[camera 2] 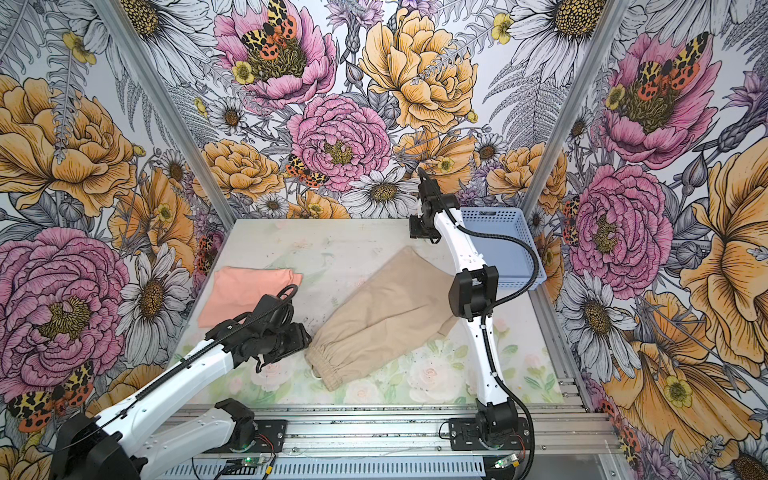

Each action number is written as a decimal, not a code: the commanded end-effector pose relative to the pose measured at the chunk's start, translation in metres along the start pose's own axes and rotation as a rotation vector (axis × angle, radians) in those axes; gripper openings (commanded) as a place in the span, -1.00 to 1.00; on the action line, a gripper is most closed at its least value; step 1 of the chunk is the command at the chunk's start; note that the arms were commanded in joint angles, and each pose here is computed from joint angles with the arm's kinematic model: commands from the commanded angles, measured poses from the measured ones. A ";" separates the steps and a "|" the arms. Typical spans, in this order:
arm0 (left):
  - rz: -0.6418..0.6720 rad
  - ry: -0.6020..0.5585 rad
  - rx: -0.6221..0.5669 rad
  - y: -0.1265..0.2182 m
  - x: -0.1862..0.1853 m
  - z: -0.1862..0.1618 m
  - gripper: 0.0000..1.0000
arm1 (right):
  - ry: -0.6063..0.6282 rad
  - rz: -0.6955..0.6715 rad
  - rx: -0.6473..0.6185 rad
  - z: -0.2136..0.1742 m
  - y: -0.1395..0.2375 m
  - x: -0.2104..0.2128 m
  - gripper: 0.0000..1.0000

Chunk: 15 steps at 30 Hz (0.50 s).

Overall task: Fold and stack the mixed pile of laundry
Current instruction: 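Lower the right gripper onto the trousers' far corner and grasp it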

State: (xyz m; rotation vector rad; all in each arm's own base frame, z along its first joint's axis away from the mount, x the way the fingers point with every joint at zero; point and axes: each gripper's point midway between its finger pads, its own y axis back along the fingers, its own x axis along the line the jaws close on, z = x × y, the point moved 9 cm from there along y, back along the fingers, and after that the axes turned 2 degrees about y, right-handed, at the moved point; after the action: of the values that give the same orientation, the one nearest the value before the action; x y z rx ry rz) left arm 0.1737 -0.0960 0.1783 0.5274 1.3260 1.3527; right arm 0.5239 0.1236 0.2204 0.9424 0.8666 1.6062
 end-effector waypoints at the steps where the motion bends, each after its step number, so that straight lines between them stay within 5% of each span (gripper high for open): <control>1: -0.017 -0.012 -0.054 0.016 -0.011 0.002 0.30 | 0.021 -0.040 -0.057 0.000 0.048 -0.002 0.07; 8: -0.060 -0.172 0.100 0.000 -0.057 -0.028 0.20 | 0.009 -0.091 0.062 -0.057 0.058 -0.011 0.03; 15: 0.013 -0.182 0.158 -0.039 -0.056 -0.030 0.07 | -0.044 -0.075 0.133 -0.111 0.034 -0.019 -0.12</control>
State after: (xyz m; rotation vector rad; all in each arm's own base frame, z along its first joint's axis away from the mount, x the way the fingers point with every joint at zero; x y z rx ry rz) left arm 0.1719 -0.1651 0.1614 0.7715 1.2792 1.1894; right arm 0.4130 0.0931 0.2120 1.0288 1.0231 1.4769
